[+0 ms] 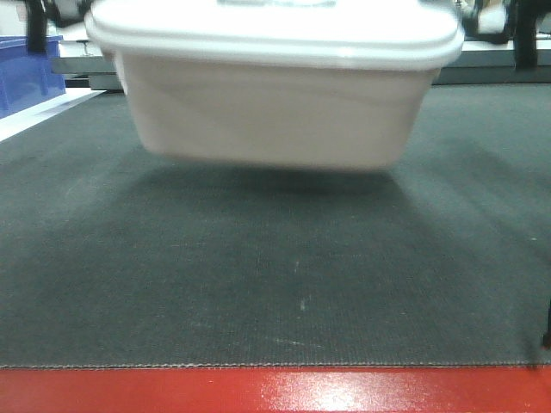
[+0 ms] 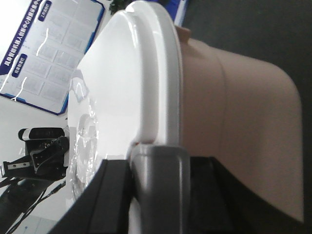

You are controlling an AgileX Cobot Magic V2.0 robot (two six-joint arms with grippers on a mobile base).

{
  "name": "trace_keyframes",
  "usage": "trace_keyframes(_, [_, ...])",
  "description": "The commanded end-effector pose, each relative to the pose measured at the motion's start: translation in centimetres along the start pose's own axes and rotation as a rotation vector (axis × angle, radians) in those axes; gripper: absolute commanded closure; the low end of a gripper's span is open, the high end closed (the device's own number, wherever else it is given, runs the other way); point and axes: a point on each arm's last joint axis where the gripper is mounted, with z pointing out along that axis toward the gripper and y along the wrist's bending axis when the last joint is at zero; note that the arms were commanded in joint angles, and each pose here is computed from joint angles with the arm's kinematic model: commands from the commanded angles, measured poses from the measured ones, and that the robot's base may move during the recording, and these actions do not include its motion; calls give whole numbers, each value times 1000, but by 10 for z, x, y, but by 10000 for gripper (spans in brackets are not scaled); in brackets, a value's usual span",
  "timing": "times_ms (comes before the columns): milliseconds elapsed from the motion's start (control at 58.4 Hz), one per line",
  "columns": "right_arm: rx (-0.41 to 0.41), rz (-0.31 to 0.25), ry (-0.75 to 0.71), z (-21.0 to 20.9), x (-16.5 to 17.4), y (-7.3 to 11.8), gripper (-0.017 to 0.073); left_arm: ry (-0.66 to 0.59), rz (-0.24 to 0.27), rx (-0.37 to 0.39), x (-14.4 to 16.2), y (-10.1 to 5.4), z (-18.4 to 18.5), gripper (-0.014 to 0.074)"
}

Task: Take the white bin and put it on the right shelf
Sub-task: 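Lift the bin off the table with both grippers, then hold the bin raised with both grippers while backing away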

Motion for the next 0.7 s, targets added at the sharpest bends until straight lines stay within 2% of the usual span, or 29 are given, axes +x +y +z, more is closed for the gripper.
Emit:
trace_keyframes(0, [-348, -128, 42, -18, 5, 90, 501, 97, 153, 262, 7, -84, -17, 713])
trace_keyframes(120, [-383, -222, 23, -35, 11, 128, 501, 107, 228, 312, 12, -118, -33, 713])
trace_keyframes(326, [-443, -384, -10, -67, 31, 192, 501, 73, 364, 340, 23, -172, -61, 713])
trace_keyframes(480, [-470, -487, -26, -88, 49, 226, 501, 48, 445, 360, 33, -204, -79, 713])
trace_keyframes(685, [-485, -597, -34, -110, 73, 258, 501, 26, 538, 375, 48, -237, -99, 713])
